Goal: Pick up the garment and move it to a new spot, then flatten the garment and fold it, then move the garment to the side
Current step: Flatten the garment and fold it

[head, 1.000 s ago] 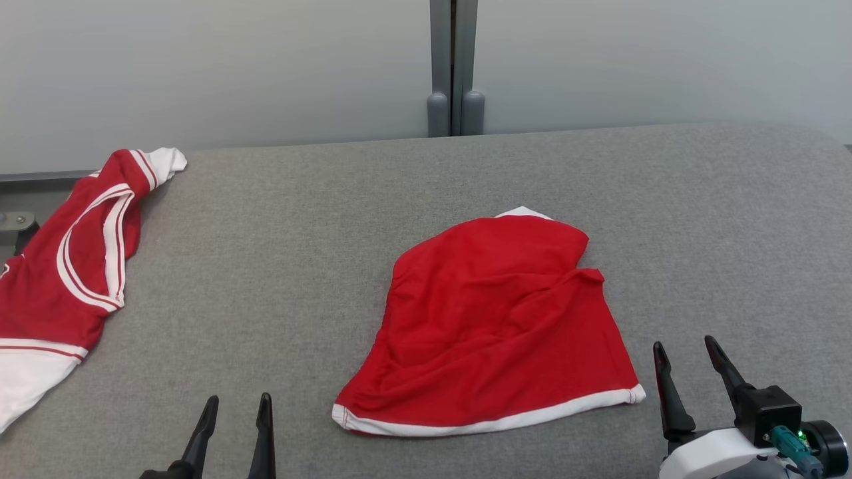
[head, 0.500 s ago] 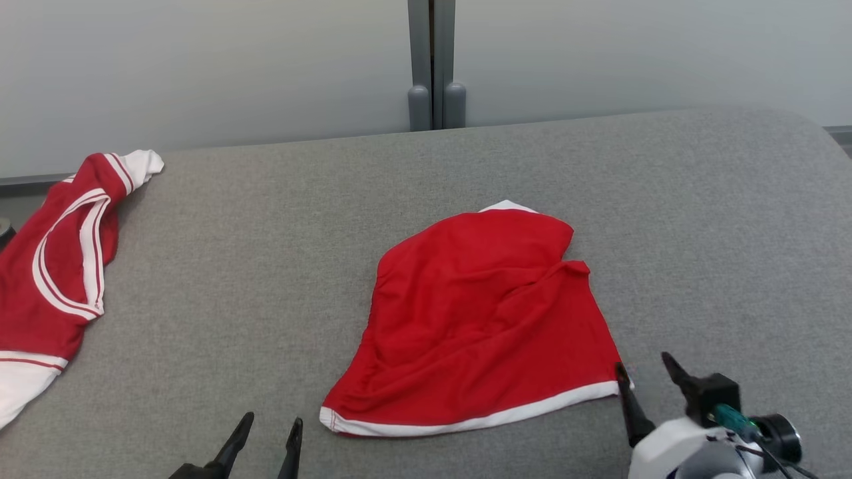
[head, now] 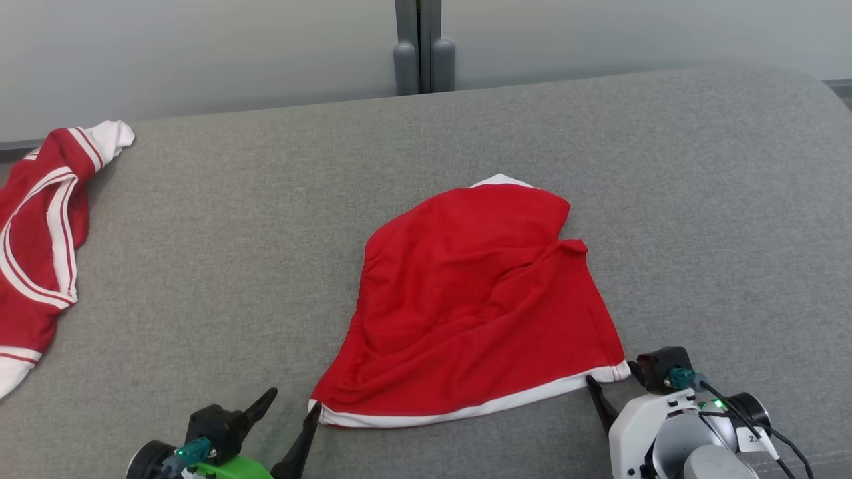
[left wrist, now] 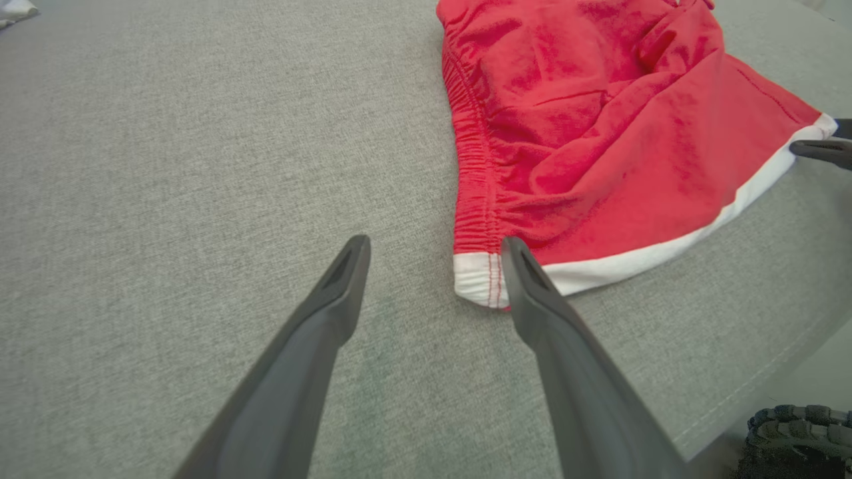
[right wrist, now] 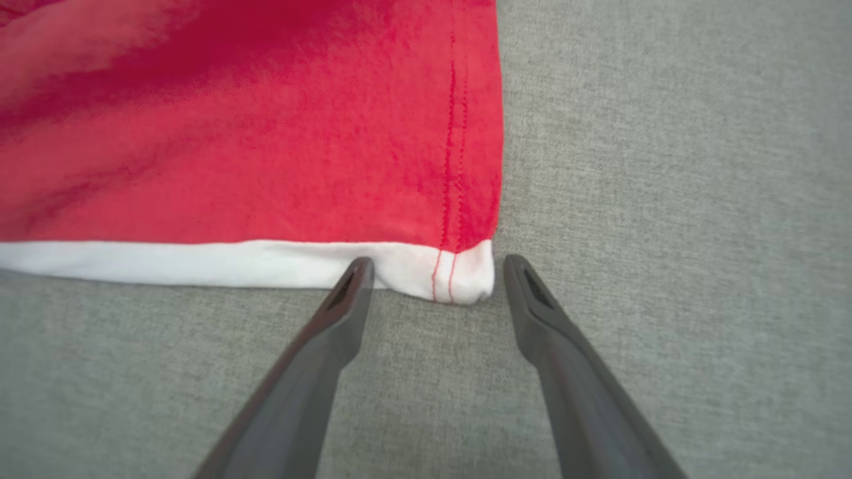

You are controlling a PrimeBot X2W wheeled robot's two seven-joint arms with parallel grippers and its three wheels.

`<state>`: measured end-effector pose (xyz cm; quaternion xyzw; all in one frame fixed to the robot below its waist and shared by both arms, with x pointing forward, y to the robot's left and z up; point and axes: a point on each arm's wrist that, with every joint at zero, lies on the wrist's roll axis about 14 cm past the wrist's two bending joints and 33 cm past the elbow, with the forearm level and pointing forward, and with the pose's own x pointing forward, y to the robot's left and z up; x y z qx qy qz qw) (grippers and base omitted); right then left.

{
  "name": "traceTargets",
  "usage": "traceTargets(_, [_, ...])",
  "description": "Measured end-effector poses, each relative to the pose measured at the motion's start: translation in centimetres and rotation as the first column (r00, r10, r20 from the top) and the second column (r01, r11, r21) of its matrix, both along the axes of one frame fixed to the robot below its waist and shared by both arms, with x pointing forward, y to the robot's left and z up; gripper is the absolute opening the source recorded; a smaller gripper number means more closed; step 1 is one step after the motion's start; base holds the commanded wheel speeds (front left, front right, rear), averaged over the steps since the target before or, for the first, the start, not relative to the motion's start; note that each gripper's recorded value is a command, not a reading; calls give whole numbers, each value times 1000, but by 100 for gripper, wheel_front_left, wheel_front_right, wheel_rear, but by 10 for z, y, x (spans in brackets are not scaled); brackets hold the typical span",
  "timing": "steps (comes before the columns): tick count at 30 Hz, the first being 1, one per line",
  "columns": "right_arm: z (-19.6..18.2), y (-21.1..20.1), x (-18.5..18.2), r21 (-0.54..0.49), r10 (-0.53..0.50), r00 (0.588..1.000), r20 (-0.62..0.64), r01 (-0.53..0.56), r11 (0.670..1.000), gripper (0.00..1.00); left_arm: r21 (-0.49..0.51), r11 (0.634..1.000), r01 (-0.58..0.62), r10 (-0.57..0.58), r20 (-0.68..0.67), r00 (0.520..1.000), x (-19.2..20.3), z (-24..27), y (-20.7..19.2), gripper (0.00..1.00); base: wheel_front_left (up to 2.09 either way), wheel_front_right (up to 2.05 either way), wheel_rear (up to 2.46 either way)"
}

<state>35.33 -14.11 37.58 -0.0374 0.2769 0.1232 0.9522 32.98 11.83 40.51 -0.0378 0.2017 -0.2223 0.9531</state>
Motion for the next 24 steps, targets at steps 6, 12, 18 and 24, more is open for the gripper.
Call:
traceTargets(6, [-4,2,4,11,-2,1000,-9,2,1000,100,0,999,39,-39,-36,999,5,-7,-5,100,0,0,0])
traceTargets(12, [-6,3,9,16,-6,1000,-6,6,1000,100,9,996,87,-86,-104,991,0,-21,-9,100,0,0,0])
traceTargets(18, [-8,4,12,21,-7,1000,-10,7,1000,100,2,993,121,-120,-143,983,-4,-29,-13,61,0,0,0])
traceTargets(24, [-8,8,16,67,-32,999,-16,33,997,0,-25,987,159,-161,-147,976,-5,-28,-24,0,0,0,0])
